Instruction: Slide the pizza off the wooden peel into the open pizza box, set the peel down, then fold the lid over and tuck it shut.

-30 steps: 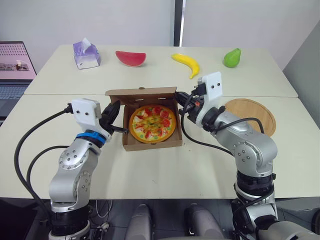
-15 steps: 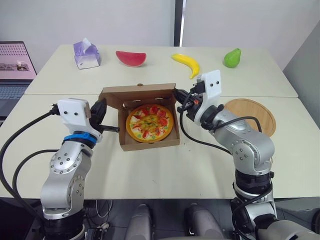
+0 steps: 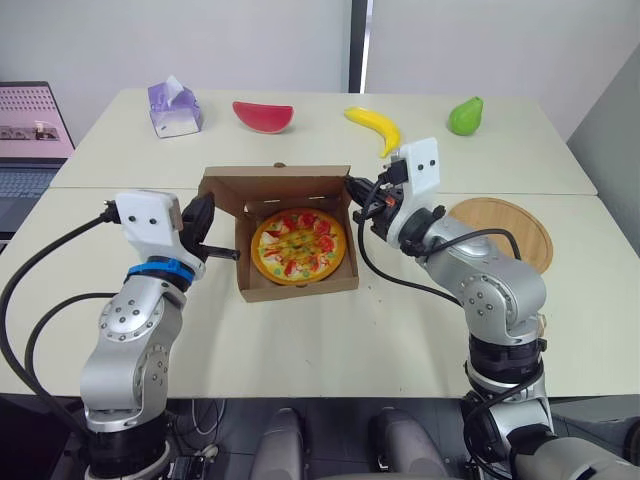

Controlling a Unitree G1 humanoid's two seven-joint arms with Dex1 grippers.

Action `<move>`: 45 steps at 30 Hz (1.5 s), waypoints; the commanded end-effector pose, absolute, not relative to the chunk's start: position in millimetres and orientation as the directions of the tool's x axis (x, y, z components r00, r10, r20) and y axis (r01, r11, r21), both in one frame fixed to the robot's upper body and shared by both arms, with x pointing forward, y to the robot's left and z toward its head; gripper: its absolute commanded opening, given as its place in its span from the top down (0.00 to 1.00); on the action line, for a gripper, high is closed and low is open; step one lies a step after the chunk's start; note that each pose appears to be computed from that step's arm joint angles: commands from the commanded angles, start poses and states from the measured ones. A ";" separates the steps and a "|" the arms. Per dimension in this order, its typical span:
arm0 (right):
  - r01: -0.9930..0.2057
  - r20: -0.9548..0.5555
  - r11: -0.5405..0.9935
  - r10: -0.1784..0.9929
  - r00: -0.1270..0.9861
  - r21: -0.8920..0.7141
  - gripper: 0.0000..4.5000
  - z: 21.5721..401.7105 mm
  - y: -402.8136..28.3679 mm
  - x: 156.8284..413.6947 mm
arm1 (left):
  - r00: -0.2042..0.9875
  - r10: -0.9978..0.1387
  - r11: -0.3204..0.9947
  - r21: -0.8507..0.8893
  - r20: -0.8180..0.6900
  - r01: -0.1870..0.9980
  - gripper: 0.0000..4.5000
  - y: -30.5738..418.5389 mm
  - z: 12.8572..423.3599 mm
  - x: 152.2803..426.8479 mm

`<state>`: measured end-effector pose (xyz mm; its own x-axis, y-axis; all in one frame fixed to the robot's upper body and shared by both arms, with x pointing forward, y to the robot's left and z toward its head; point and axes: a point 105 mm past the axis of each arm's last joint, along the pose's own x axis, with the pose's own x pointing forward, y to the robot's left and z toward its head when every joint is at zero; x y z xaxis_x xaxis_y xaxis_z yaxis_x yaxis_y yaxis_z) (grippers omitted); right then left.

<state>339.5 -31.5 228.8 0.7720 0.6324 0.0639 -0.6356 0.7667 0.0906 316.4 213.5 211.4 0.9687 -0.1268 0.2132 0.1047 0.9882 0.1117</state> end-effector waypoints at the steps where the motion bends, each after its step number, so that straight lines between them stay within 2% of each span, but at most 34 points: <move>1: -0.654 0.115 0.753 0.645 0.755 0.069 1.00 242.1 -27.4 336.5 | 0.956 -0.137 0.985 0.134 0.258 0.105 1.00 218.5 229.3 315.4; 4: -0.655 0.118 0.753 0.645 0.755 0.071 1.00 242.1 -26.3 336.5 | 0.950 -0.180 0.980 0.134 0.256 0.149 1.00 215.9 234.7 319.3; 18: -0.648 0.121 0.758 0.638 0.760 0.075 1.00 242.5 -26.5 338.0 | 0.936 -0.231 0.971 0.127 0.265 0.203 1.00 212.4 242.9 327.6; 30: -0.680 0.051 0.727 0.678 0.733 0.095 1.00 224.4 -29.2 323.3 | 0.966 -0.180 0.983 0.080 0.184 0.168 1.00 215.8 199.3 300.9; 34: -0.703 0.051 0.704 0.702 0.710 0.103 0.79 223.4 -31.2 316.4 | 0.969 -0.166 0.985 0.067 0.184 0.156 1.00 216.5 192.4 298.7; 40: -0.779 -0.002 0.627 0.779 0.627 0.023 0.32 218.9 -55.8 308.2 | 0.967 -0.174 0.984 0.059 0.187 0.166 1.00 214.9 190.7 299.4; 42: -0.835 -0.071 0.550 0.832 0.550 -0.018 0.22 211.2 -68.4 303.6 | 0.966 -0.183 0.983 0.049 0.183 0.176 1.00 214.1 189.3 299.7; 45: -0.868 -0.146 0.492 0.855 0.497 -0.073 0.22 206.2 -91.1 309.9 | 0.964 -0.201 0.980 0.031 0.174 0.198 1.00 211.8 186.4 299.8</move>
<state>311.5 -89.6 194.2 0.5495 0.8146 -0.1858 -0.8323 0.5532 -0.0361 302.3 211.7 179.2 0.9705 -0.1966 0.1397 0.1943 0.9805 0.0304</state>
